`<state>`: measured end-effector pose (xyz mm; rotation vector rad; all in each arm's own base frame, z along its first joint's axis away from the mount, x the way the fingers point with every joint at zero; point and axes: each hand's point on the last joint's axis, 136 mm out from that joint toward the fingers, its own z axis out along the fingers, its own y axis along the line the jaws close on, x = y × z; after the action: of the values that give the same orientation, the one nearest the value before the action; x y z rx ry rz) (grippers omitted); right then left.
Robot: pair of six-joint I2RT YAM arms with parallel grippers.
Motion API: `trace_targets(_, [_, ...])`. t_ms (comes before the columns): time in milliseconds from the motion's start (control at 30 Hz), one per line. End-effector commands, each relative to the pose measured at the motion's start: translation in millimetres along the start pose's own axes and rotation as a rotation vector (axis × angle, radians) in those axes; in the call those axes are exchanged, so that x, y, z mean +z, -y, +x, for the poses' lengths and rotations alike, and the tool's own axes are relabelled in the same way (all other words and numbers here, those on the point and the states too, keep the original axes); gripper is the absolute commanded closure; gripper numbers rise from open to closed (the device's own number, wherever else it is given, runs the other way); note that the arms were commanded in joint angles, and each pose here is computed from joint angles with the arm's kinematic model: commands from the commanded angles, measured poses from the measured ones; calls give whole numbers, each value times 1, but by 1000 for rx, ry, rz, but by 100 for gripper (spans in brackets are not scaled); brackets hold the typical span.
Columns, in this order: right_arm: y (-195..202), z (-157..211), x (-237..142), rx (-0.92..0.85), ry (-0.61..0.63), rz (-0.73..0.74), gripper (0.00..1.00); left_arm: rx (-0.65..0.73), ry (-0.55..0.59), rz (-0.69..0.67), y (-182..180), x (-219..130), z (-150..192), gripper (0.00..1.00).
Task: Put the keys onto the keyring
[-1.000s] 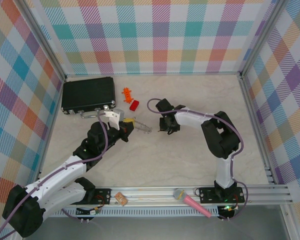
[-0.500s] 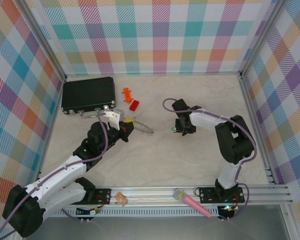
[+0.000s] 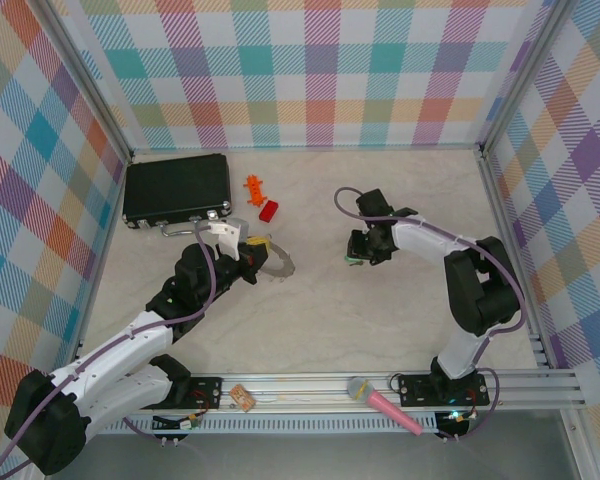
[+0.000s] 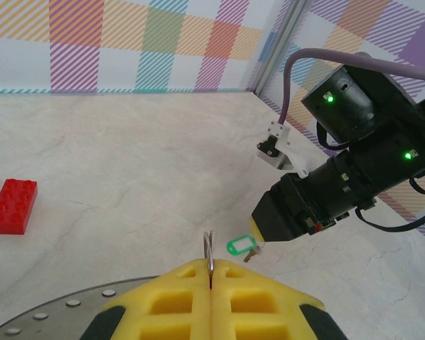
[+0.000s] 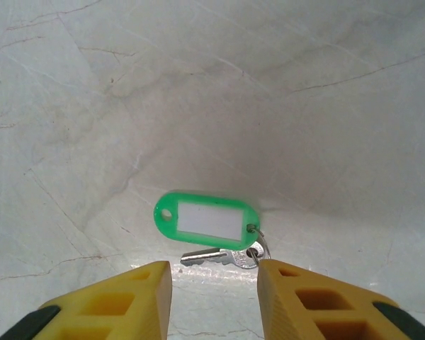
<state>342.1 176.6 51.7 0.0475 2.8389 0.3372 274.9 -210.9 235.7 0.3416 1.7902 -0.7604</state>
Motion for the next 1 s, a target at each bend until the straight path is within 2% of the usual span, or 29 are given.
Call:
trace_targets(0, [-1, 5, 5, 4, -47, -31, 66, 14, 54, 40, 11, -2, -14, 100])
trace_targets(833, [14, -6, 15, -30, -194, -58, 74, 15, 47, 53, 14, -2, -13, 100])
trace_targets(967, [13, 0, 16, -37, -225, -66, 81, 15, 45, 56, 15, -2, -13, 100])
